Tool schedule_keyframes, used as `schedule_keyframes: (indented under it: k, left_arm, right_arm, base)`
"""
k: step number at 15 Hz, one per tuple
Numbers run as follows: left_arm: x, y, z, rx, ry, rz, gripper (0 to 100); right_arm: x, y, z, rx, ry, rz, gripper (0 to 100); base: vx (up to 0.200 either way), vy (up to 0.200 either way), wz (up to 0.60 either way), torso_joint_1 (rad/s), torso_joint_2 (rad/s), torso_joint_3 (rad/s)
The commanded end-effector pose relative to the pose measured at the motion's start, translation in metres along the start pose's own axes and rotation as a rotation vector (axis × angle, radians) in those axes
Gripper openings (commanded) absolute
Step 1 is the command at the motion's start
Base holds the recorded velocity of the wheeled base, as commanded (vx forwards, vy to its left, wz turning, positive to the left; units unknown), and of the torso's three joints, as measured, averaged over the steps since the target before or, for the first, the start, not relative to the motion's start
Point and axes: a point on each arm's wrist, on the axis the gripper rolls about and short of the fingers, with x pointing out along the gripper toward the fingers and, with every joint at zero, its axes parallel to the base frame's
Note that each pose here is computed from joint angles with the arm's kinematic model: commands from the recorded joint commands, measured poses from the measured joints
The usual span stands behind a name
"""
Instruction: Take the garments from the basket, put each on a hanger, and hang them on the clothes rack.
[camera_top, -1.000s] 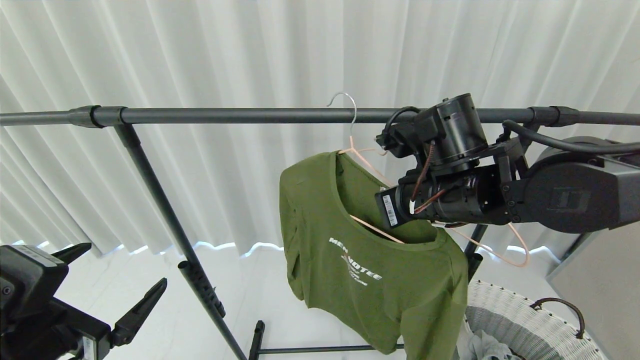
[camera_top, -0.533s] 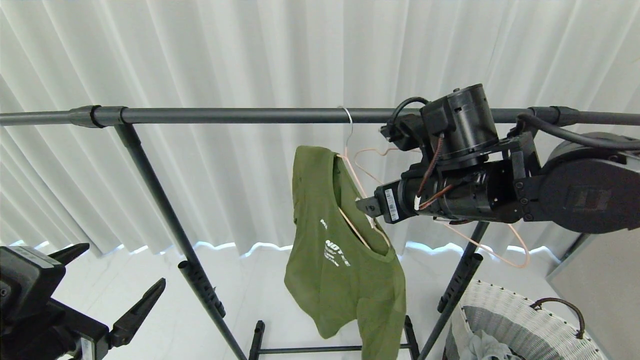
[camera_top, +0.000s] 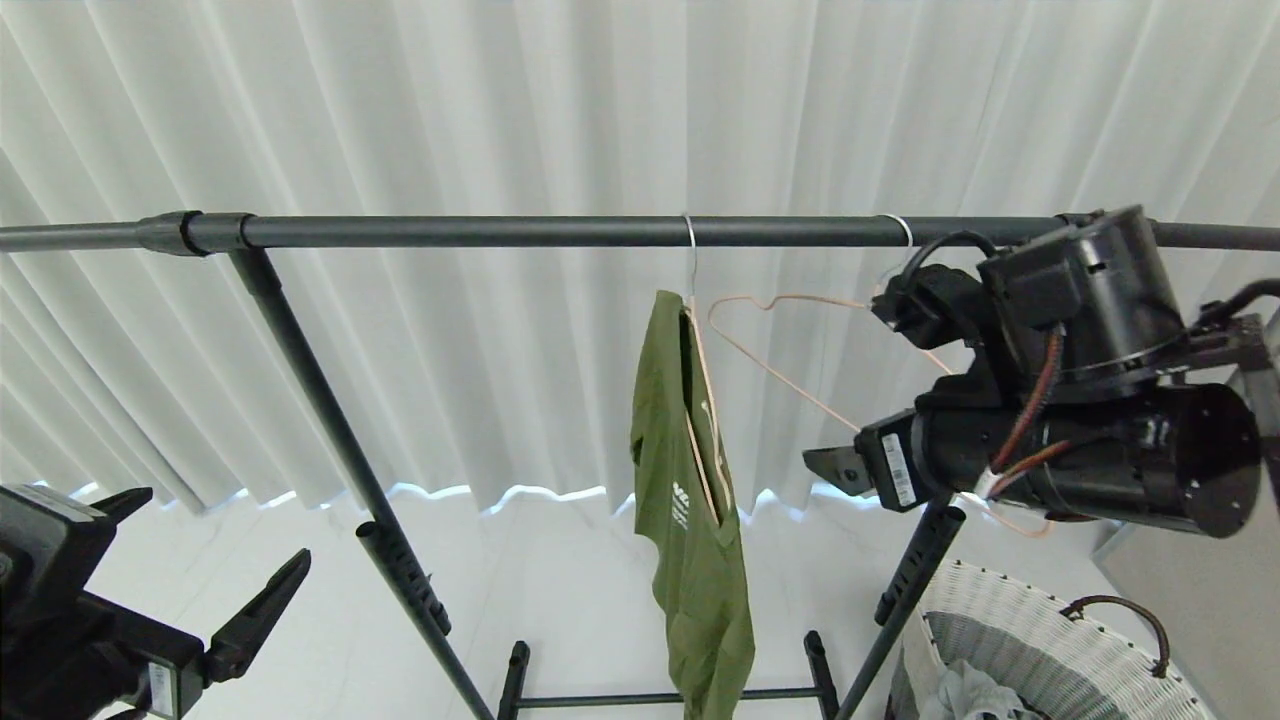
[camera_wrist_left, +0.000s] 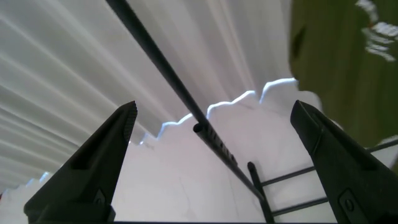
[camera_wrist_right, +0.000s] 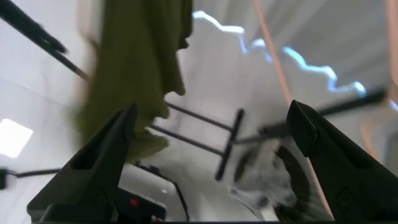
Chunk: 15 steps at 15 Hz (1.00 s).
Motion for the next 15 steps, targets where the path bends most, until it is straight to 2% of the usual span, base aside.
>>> schedule_keyframes:
  k: [1,5,6,8,11,15]
  left_arm:
    - [0.001,0.002,-0.002,-0.003,0.017,0.020,100]
    - [0.001,0.004,-0.007,-0.008,0.047,0.044,100]
    - [-0.001,0.002,-0.010,-0.008,0.057,0.043,100]
    - [-0.001,0.002,-0.011,-0.007,0.061,0.042,100]
    - [0.000,0.004,-0.013,-0.011,0.076,0.060,100]
    - [0.000,0.007,-0.015,-0.017,0.092,0.091,100]
  right_arm:
    - [-0.031,-0.018,-0.010,0.015,-0.027,-0.047,100]
    - [-0.061,-0.044,-0.029,-0.019,0.028,-0.215,100]
    - [-0.070,-0.060,-0.044,-0.048,0.054,-0.307,100]
    - [-0.083,-0.084,-0.068,-0.094,0.100,-0.403,100]
    - [-0.096,-0.106,-0.096,-0.117,0.108,-0.517,100]
    - [-0.096,-0.120,-0.122,-0.129,0.123,-0.619,100]
  base:
    - [0.000,0.000,0.00,0.000,0.00,0.000]
    - [0.000,0.000,0.00,0.000,0.00,0.000]
    - [0.000,0.000,0.00,0.000,0.00,0.000]
    - [0.000,0.000,0.00,0.000,0.00,0.000]
    - [-0.200,0.000,0.00,0.009,0.00,0.002]
    - [-0.200,0.000,0.00,-0.002,0.00,0.005]
